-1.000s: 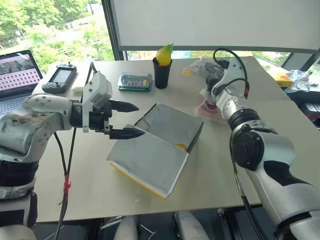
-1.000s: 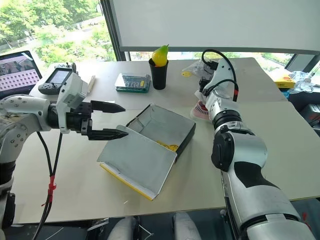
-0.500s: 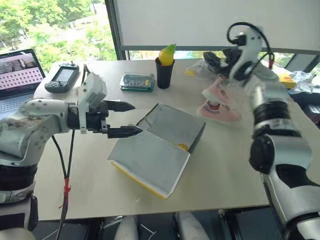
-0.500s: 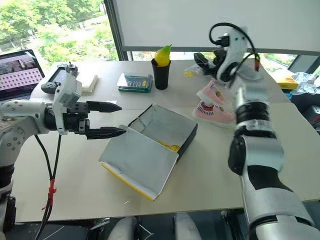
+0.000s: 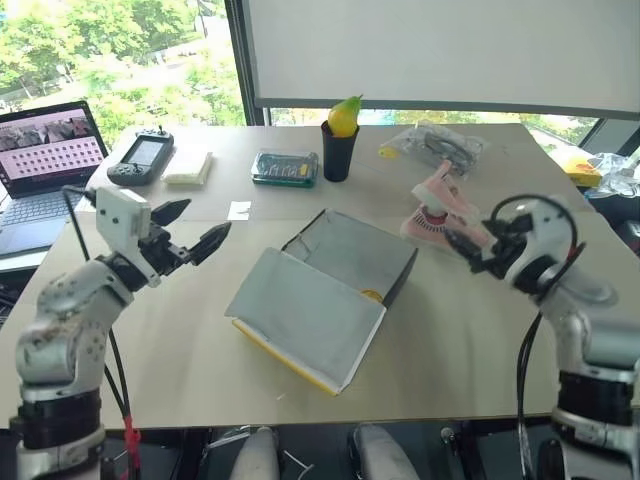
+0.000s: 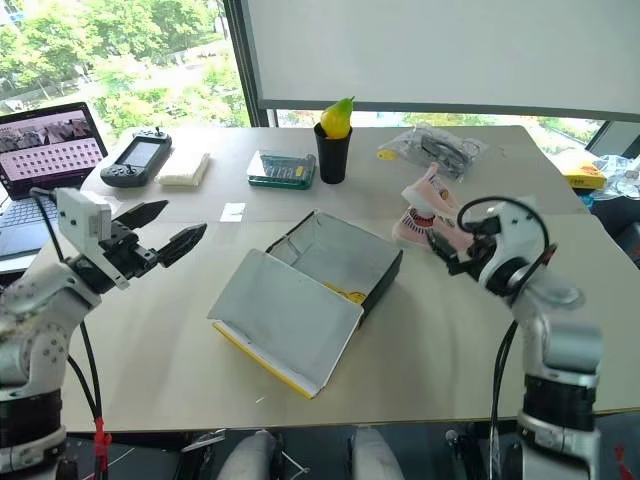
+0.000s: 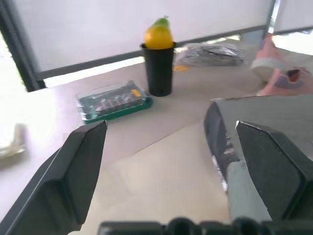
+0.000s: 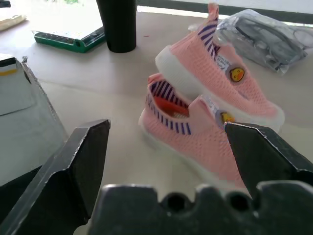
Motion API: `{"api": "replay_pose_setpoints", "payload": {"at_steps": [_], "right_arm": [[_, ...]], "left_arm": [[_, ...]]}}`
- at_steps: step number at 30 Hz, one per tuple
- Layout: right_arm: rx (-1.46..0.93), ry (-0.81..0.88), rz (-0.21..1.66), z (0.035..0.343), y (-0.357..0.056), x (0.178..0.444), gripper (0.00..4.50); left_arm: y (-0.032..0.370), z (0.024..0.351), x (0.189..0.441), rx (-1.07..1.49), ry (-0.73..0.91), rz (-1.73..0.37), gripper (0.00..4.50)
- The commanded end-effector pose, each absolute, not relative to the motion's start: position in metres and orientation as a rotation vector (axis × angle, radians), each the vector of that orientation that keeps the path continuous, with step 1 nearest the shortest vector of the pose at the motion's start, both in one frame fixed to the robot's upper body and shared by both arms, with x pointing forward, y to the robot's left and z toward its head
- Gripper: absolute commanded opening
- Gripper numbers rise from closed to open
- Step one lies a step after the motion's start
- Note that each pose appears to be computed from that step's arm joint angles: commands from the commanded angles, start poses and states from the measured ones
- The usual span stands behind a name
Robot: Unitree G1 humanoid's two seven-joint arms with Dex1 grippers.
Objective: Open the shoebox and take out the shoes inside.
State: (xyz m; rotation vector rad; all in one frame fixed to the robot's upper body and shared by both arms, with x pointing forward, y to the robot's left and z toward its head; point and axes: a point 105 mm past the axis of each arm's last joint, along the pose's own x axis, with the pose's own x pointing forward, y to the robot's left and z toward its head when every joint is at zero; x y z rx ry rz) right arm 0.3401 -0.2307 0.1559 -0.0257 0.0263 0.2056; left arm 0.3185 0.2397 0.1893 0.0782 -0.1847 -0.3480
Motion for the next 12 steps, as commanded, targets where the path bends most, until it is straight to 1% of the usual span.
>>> {"api": "replay_pose_setpoints", "payload": {"at_steps": [1,5,8,12], "right_arm": [[-0.126,-0.081,-0.035,0.159,-0.264,0.323,4.46],[-0.186,-0.037,-0.109,0.126,-0.276,0.306,4.46],[-0.237,-0.034,-0.088,0.109,-0.27,0.301,4.46],[-0.257,-0.058,-0.077,0.102,-0.262,0.301,4.46]], "left_arm": [[0.262,0.166,0.31,0.085,-0.211,-0.17,4.5],[0.262,0.137,0.297,0.042,-0.17,-0.115,4.5],[0.263,0.116,0.294,0.03,-0.135,-0.055,4.5],[0.27,0.098,0.293,0.069,-0.105,0.003,4.5]]}}
